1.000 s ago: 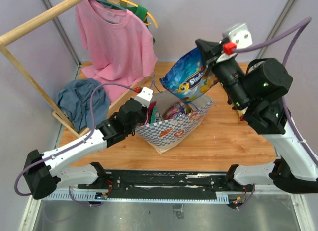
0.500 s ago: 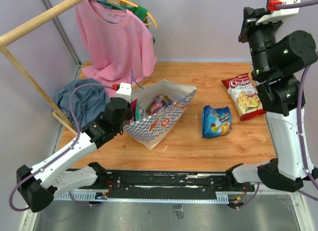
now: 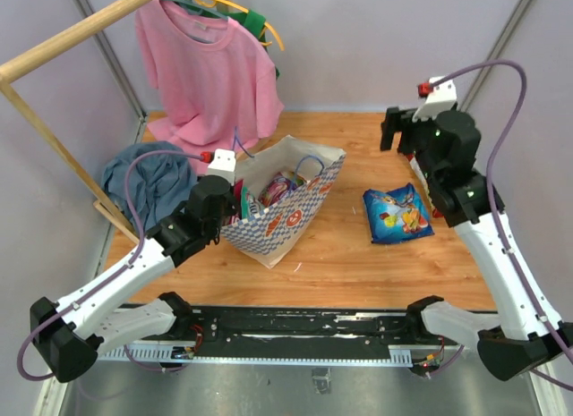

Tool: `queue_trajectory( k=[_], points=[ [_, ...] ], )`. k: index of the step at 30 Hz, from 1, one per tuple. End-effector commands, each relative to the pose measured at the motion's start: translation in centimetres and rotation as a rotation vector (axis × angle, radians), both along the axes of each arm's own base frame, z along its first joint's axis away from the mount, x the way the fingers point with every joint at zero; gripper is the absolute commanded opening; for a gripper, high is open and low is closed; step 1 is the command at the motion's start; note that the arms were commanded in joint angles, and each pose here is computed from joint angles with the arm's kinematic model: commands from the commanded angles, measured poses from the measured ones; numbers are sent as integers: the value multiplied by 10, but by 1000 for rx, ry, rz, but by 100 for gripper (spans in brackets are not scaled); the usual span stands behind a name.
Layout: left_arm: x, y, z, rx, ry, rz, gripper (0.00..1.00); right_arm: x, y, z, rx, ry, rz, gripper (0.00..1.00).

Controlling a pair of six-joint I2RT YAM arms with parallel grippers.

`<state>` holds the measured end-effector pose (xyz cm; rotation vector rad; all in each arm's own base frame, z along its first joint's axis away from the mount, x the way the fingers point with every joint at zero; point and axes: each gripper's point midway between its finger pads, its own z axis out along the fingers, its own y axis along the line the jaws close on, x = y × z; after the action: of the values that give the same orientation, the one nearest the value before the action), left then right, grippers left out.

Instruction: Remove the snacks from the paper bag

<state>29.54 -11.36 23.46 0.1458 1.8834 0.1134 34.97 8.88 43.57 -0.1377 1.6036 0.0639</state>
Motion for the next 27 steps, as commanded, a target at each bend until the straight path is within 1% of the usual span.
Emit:
queue_trajectory(
  k=[1,2,3,6,10,14,16,18,22,24,27],
  points=[
    [6,-2,8,-39,-38,6,1,-24,-7,-79,82,218,-28,93],
    [6,-4,8,-41,-37,0,1,-32,-8,-104,90,290,-38,98],
    [6,-4,8,-44,-36,-4,1,-42,-12,-128,106,355,-65,100],
    [5,-7,10,-54,-34,-19,1,-75,-33,-193,153,522,-199,98],
    [4,-17,11,-93,-28,-63,1,-115,-47,-255,220,708,-342,98],
    [5,-27,6,-111,-2,-97,1,-132,-47,-308,274,843,-440,98],
    [4,-30,1,-111,13,-109,0,-129,-42,-326,260,882,-429,98],
    [3,-32,-2,-113,25,-123,1,-118,-38,-332,243,879,-411,98],
    [1,-34,-7,-116,39,-139,1,-82,-16,-328,184,847,-265,99],
    [0,-35,-9,-115,43,-144,0,-68,-18,-328,105,863,-266,100],
    [1,-37,-8,-122,41,-151,1,-53,-24,-332,-49,943,-304,99]
  ],
)
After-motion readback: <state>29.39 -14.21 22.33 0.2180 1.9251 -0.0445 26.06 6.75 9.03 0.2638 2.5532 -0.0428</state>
